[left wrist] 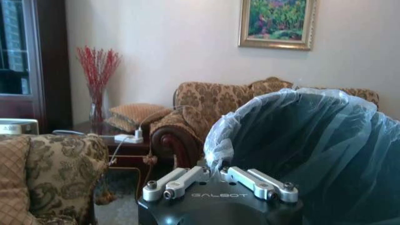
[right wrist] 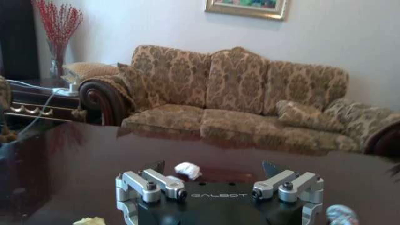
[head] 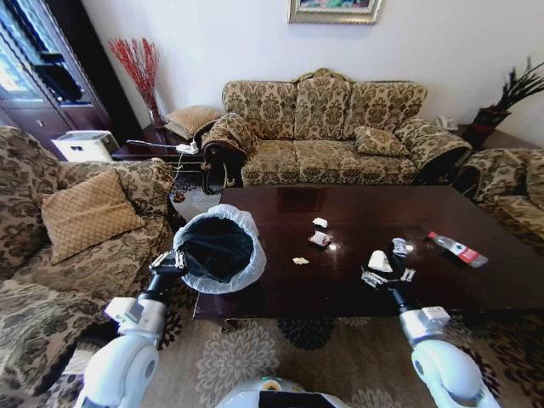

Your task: Move to the front of the table and place the trash on the table into the trash bin.

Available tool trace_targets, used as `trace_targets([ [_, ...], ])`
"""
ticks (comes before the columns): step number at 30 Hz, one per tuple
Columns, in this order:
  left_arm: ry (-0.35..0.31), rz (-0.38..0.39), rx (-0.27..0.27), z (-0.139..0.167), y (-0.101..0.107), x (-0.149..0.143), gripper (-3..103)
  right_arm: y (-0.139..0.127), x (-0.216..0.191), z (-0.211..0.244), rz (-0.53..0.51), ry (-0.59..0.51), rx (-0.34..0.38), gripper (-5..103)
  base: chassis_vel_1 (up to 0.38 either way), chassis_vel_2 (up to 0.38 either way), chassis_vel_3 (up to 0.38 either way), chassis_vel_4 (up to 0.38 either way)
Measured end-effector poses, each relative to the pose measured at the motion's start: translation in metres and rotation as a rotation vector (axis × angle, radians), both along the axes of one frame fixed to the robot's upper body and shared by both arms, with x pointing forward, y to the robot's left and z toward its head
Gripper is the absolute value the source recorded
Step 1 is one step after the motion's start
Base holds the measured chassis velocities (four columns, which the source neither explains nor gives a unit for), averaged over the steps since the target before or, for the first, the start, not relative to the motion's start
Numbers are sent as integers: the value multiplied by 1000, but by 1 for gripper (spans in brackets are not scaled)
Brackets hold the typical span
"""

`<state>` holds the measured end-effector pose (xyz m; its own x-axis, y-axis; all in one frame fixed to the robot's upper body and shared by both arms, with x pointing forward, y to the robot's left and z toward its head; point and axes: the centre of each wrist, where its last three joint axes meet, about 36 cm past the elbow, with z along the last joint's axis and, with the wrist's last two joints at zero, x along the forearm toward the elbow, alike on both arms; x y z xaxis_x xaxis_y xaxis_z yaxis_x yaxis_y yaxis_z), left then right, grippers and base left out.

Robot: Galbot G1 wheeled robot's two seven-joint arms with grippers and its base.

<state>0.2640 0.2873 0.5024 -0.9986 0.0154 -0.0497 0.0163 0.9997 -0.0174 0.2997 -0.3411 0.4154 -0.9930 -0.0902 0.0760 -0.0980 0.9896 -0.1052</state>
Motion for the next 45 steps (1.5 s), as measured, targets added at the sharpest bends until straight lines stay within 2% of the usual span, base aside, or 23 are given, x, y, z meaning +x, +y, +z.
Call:
trace_targets([
  [4,7,-5,0,-2,3,4,3,10,23,-7,57,11,26,100,0,0,0,0],
  [7,6,12,-1,-1,6,4,3,32,55,-19,120,52,30,100,0,0,0,0],
  [8,6,12,-1,-1,6,4,3,32,55,-19,120,52,30,100,0,0,0,0],
  [11,6,23,2,-1,8,4,3,62,89,-33,188,99,26,100,0,0,0,0],
  [12,6,23,2,-1,8,4,3,62,89,-33,188,99,26,100,0,0,0,0],
  [17,7,30,3,0,8,3,3,98,130,-56,205,165,35,100,0,0,0,0],
  [21,6,36,4,2,8,0,3,111,138,-70,198,216,61,100,0,0,0,0],
  [29,0,49,4,4,9,-2,3,126,140,-96,197,264,71,100,0,0,0,0],
  [40,-4,52,-4,6,7,-4,3,126,148,-108,195,270,70,102,0,0,0,0],
  [42,-5,52,-5,6,7,-3,3,127,147,-110,199,271,74,97,0,0,0,0],
  [45,-5,52,-8,6,6,-3,3,129,146,-112,204,271,79,96,0,0,0,0],
])
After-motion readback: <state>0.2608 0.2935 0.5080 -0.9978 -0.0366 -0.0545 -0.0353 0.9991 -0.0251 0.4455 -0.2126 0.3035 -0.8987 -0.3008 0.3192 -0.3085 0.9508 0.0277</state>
